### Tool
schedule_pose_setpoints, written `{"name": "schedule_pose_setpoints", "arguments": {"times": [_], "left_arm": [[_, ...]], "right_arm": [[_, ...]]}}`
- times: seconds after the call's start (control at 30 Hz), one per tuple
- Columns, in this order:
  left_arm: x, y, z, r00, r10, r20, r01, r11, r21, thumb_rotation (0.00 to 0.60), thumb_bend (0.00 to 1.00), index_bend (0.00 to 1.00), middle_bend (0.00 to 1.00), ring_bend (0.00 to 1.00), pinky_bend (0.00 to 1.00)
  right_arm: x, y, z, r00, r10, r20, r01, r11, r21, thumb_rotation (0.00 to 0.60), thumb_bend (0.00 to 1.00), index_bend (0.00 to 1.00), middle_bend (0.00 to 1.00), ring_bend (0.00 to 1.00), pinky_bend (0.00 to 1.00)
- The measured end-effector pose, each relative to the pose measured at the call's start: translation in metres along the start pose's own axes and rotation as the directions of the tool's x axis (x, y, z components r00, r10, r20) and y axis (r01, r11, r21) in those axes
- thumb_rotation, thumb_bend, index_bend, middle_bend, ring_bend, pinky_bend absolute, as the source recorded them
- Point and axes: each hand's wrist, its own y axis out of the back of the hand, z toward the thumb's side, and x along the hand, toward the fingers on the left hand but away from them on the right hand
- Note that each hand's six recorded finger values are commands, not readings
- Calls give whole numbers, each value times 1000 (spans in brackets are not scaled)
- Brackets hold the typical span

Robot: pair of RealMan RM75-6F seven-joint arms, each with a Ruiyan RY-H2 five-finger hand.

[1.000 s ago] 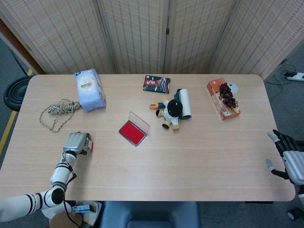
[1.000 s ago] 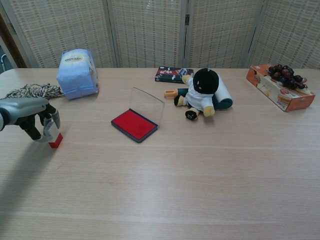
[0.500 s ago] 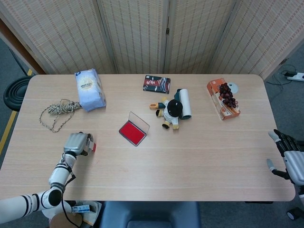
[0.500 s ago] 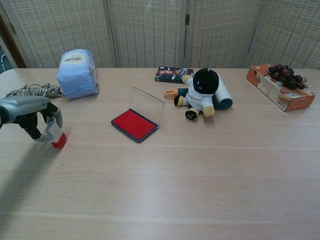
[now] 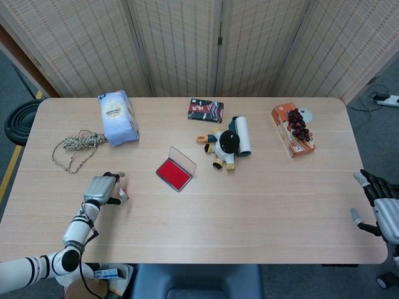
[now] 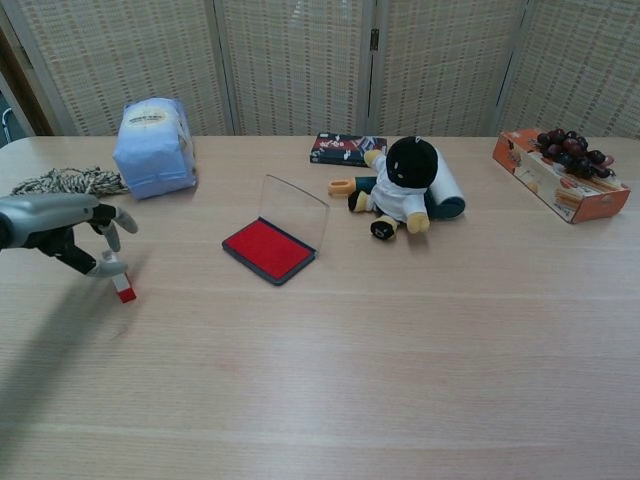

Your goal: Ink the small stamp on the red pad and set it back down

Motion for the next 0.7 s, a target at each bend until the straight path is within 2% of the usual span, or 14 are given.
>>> {"name": "schedule_pose_setpoints", "arguments": {"times": [0.2, 0.4, 0.5, 0.53, 0.63, 0.7], "left_arm": [[-16, 17, -1, 999, 51, -4, -51, 999, -2, 368, 298, 124, 240, 137, 379], [-53, 43, -18, 988, 149, -47, -149, 989, 10, 376, 298, 105, 216, 123, 370], [-76, 46, -42, 977, 192, -93, -191, 981, 18, 414, 298, 65, 134, 62, 335], [-84, 43, -50, 974, 199, -105, -198, 980, 15, 445, 298, 46, 108, 42, 310], [-98, 37, -66, 969, 218, -113, -220, 976, -5, 514, 298, 15, 51, 7, 219], [-103, 35, -76, 964, 240, -111, -243, 970, -20, 536, 298, 1, 17, 0, 178]], "right_arm": [[-1, 0, -2, 1000, 2, 6, -2, 1000, -3, 600, 416, 20, 0, 0, 0], [0, 0, 0, 1000, 0, 2, 0, 1000, 6, 600, 416, 20, 0, 0, 0], [1, 0, 1, 1000, -5, 3, 5, 1000, 15, 600, 416, 20, 0, 0, 0], [1, -1, 1, 1000, -7, 4, 7, 1000, 20, 600, 416, 20, 0, 0, 0], [0, -1, 0, 1000, -12, 17, 11, 999, 31, 600, 416, 20, 0, 0, 0], [-2, -3, -2, 999, -12, 30, 11, 999, 35, 600, 416, 20, 0, 0, 0]]}}
